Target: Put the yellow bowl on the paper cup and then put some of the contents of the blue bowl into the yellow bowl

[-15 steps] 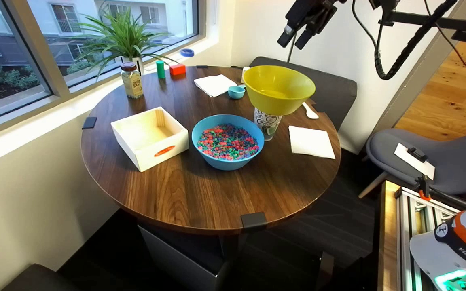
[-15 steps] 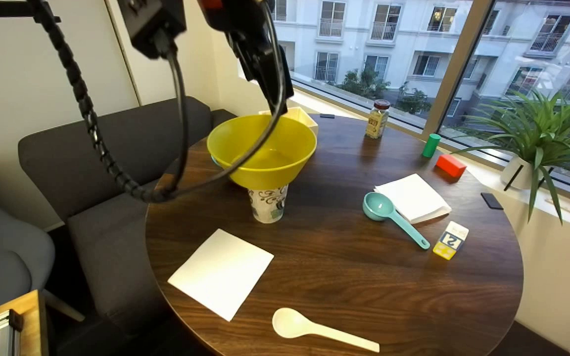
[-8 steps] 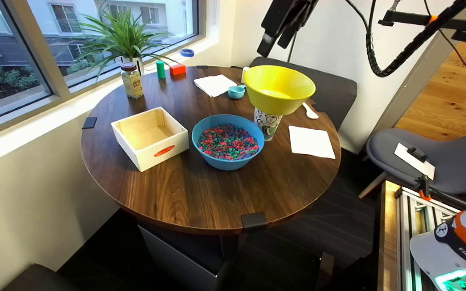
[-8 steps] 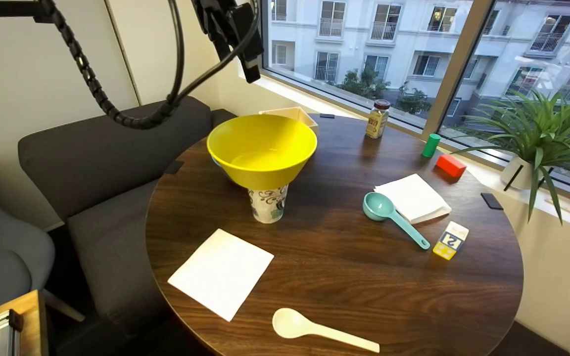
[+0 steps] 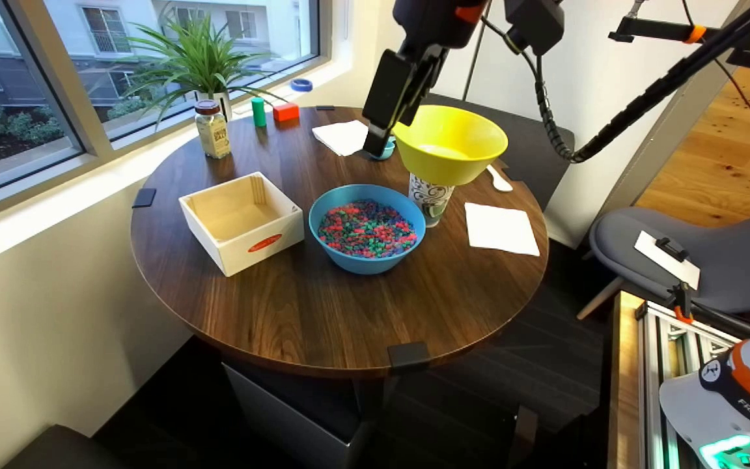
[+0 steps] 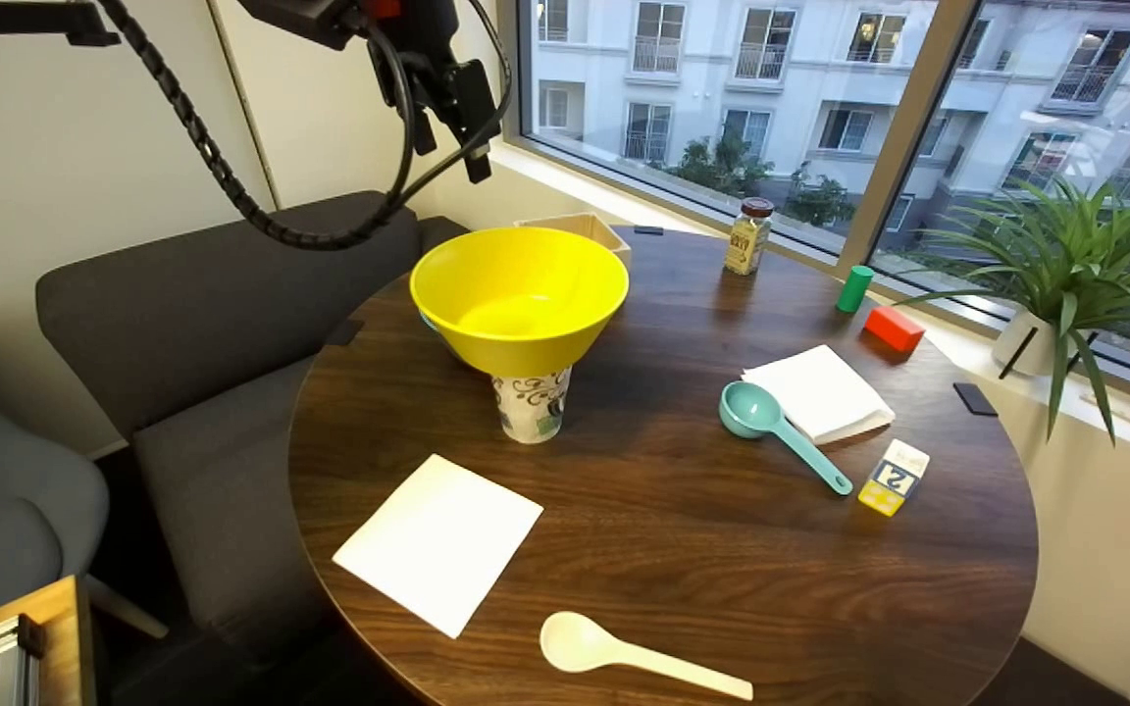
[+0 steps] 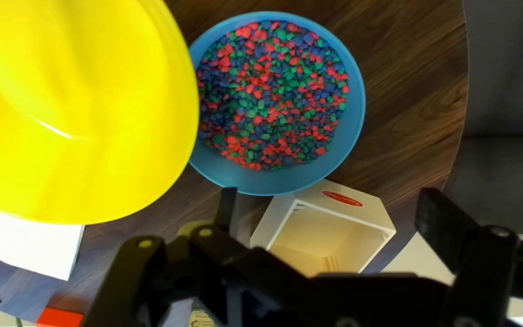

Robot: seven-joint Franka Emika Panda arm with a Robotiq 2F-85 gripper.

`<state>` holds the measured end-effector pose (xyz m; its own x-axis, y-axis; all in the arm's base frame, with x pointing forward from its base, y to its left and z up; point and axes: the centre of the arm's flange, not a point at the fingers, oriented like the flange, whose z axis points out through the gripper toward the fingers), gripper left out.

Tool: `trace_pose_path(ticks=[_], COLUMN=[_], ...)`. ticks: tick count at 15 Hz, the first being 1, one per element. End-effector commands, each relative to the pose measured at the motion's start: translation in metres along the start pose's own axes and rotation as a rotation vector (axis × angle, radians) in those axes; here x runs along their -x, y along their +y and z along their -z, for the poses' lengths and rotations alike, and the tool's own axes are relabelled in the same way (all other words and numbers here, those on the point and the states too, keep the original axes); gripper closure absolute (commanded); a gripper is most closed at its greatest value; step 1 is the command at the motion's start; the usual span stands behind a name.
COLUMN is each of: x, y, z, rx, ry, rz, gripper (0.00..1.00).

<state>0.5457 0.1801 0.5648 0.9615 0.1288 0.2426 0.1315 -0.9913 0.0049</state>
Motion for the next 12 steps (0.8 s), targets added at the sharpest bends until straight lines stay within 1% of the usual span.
trace_pose_path(ticks=[1,6,8,9,12], x=[-0.002,-0.006,-0.005,-0.005,0.0], y=[-0.002,-0.003,-0.02,-0.028,-0.047], z=[-0.003,-0.002,-0.008,-0.01,-0.015], rx=[-0.002,-0.005,0.033,0.029,0.072], ry=[-0.004,0.001,0.002,0.001,0.01], rz=[0.003,0.005,-0.036,-0.068,-0.177], gripper=[0.0,0.0,0.0,0.0,0.0])
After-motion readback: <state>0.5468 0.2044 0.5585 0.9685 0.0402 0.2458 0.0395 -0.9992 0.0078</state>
